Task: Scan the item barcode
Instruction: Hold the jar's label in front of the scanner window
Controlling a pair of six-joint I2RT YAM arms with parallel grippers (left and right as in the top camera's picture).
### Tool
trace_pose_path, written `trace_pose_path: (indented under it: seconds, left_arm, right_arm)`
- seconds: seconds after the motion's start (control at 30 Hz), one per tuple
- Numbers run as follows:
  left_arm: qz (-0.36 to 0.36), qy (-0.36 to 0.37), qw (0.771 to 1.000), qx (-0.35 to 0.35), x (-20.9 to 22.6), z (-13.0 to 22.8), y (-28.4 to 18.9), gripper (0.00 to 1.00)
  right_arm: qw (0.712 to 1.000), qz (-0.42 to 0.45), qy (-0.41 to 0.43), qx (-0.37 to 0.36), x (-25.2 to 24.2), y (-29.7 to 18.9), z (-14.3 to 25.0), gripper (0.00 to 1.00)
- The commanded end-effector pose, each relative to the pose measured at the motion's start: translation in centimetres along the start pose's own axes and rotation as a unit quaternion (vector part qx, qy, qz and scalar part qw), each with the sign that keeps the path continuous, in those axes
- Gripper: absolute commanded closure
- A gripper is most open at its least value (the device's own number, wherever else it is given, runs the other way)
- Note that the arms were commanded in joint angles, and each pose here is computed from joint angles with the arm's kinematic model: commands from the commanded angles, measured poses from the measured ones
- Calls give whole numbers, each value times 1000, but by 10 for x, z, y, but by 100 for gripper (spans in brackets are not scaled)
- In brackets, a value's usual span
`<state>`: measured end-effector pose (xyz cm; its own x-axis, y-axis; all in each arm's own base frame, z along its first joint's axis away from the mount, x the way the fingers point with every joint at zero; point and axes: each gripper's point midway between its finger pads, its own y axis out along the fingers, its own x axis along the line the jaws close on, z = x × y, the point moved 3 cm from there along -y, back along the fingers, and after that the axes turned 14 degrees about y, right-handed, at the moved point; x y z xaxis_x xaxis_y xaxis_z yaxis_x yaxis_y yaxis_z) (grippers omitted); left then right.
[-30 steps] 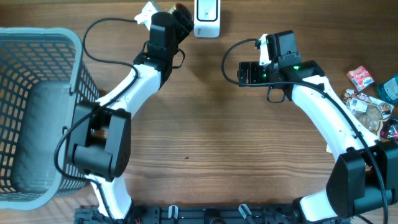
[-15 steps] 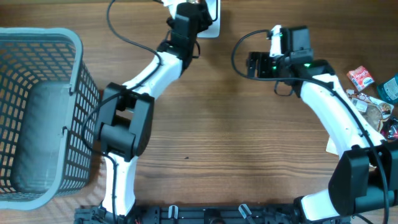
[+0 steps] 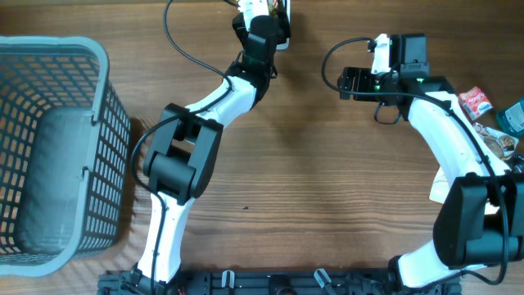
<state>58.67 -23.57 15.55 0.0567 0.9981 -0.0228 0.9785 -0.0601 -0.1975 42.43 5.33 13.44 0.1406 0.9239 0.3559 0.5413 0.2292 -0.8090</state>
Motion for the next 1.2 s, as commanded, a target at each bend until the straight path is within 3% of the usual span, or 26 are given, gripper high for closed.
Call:
trace_pose_path:
  seconds: [0.0,0.3,0.8,1.17]
  left_arm:
    - [-17,29,999,-18,4,-3,6,22]
    - [-15,72,997,-33,2,12,14,21]
    - [-21,62,996,-58,13,5,19,20]
    - [3,142,988,-67,3,2,18,21]
  right_arm:
    - [1000,-22,-17,-3,7,1,-6,0]
    - [1000,-22,-17,-4,7,1,-6,0]
    - [1000,-23,-17,-5,8,1,-7,0]
    - [999,-26,-19,-13,9,1,-10,0]
